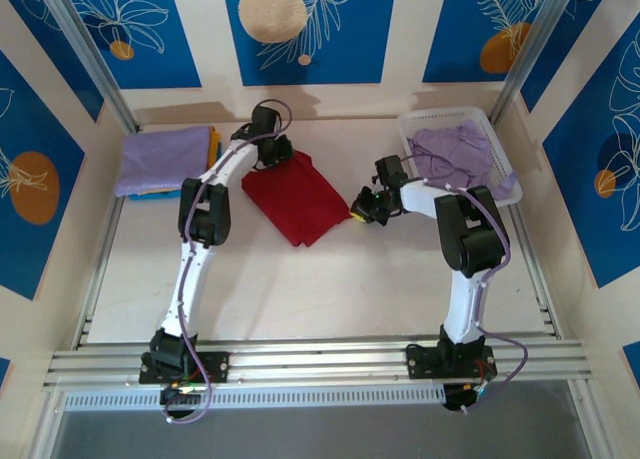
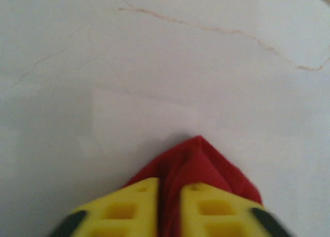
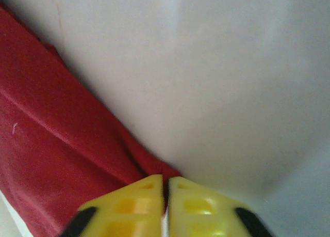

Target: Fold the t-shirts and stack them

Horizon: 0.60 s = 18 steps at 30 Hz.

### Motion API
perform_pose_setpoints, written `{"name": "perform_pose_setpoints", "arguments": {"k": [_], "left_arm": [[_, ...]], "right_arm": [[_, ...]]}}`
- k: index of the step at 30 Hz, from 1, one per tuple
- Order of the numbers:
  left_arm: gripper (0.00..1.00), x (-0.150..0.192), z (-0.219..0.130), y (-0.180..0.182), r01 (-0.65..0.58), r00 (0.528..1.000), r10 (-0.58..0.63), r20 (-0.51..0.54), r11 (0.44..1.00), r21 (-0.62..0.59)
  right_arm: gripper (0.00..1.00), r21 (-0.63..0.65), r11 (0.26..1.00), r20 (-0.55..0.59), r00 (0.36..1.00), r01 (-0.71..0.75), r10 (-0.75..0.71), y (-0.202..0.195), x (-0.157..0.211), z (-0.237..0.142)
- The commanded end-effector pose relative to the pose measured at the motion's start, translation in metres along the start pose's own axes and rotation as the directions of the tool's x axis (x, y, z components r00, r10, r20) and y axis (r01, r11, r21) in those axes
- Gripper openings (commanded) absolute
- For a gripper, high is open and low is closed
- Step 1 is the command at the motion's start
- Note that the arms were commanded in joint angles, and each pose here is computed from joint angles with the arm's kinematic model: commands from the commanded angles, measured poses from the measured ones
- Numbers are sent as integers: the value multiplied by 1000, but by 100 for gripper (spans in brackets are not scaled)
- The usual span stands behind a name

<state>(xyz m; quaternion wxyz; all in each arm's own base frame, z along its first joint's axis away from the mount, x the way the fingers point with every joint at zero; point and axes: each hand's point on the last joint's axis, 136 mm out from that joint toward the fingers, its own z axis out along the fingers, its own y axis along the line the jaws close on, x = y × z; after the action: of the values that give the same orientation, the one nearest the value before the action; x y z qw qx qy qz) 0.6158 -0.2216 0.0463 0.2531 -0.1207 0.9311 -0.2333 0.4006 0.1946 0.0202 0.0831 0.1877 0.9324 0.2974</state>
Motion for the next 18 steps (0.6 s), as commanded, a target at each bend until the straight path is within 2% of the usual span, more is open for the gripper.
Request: {"name": "perform_pose_setpoints", "arguments": {"k": [1,6,9,13,18], "left_arm": [[38,-12,-12,-3,-5,1000,5,6,1000,24],[58,-10,-47,-16,-71,997,70,22,997,42],[60,-4,-75,-16,-128,991,128,29,992,14],[61,24,-100,-6,-166,986,165,-27,986,-19],[61,74,-90,18,-137,980,133,-147,990,-14]], "right_arm": [[27,53,998,-53,998,-23,26,-16,22,-12],[44,-12,999,6,999,45,-45,14,12,-41],[51,-1,998,32,997,66,-66,22,10,-59],[58,-8,998,36,997,67,-67,30,12,-71],[58,-123,985,-41,991,120,-126,64,23,-55]]}}
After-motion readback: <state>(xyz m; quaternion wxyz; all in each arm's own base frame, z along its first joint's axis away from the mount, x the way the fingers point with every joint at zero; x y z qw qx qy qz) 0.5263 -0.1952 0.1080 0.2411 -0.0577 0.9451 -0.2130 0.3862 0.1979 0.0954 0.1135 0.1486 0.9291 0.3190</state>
